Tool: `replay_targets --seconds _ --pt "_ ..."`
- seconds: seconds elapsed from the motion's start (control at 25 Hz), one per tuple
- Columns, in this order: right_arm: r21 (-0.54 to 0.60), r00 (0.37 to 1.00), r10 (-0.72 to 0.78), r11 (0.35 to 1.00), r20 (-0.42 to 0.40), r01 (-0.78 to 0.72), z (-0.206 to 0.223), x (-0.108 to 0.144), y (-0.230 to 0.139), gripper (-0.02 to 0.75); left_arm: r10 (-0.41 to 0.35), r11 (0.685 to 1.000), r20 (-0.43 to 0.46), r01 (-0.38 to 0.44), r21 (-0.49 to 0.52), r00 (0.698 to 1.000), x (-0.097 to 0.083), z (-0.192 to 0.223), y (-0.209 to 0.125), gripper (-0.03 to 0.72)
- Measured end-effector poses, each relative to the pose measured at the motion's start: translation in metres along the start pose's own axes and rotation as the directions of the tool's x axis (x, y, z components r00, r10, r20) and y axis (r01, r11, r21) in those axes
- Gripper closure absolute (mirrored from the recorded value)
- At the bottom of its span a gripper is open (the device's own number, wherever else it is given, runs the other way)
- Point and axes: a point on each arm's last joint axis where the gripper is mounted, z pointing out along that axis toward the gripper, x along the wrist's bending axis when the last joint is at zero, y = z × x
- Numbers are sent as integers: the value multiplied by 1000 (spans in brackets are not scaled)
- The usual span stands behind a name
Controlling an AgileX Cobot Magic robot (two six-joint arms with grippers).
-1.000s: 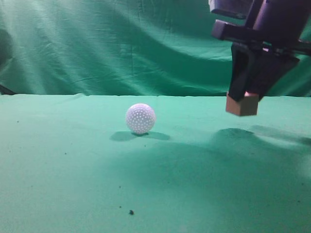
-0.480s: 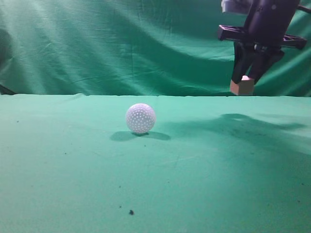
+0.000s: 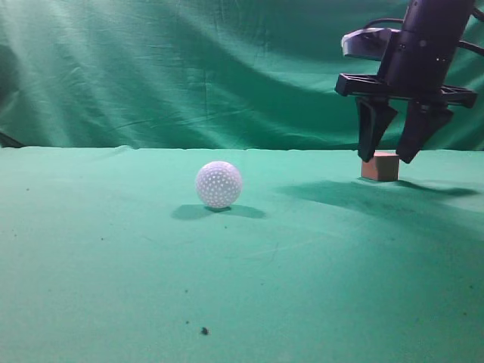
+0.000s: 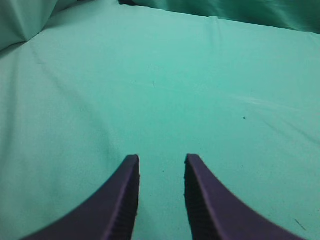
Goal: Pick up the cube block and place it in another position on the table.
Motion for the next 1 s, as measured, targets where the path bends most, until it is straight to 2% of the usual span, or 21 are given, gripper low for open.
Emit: replay_targets --seconds 0.12,0.16,0.28,0.4,0.72,0.84,1.0 --pt "64 1000 17 998 -14 -16 -11 2 3 293 0 1000 0 0 0 1000 0 0 0 426" --pt "81 1000 15 997 -19 -14 -18 3 4 355 0 1000 0 0 0 1000 0 0 0 426" --pt "93 1000 7 996 -30 -4 -52 8 4 610 0 1000 0 0 0 1000 0 0 0 426" --pt "40 999 -10 999 -31 11 -102 14 0 738 0 1000 0 0 0 1000 0 0 0 426" --pt "-131 999 -29 991 -28 25 -223 29 -40 738 0 1000 0 0 0 1000 0 0 0 426" --pt "-192 999 -11 981 -30 5 -250 33 -74 738 0 1000 0 0 0 1000 0 0 0 426" --pt "-286 1000 9 958 -29 -17 -264 37 -128 738 0 1000 0 0 0 1000 0 0 0 426"
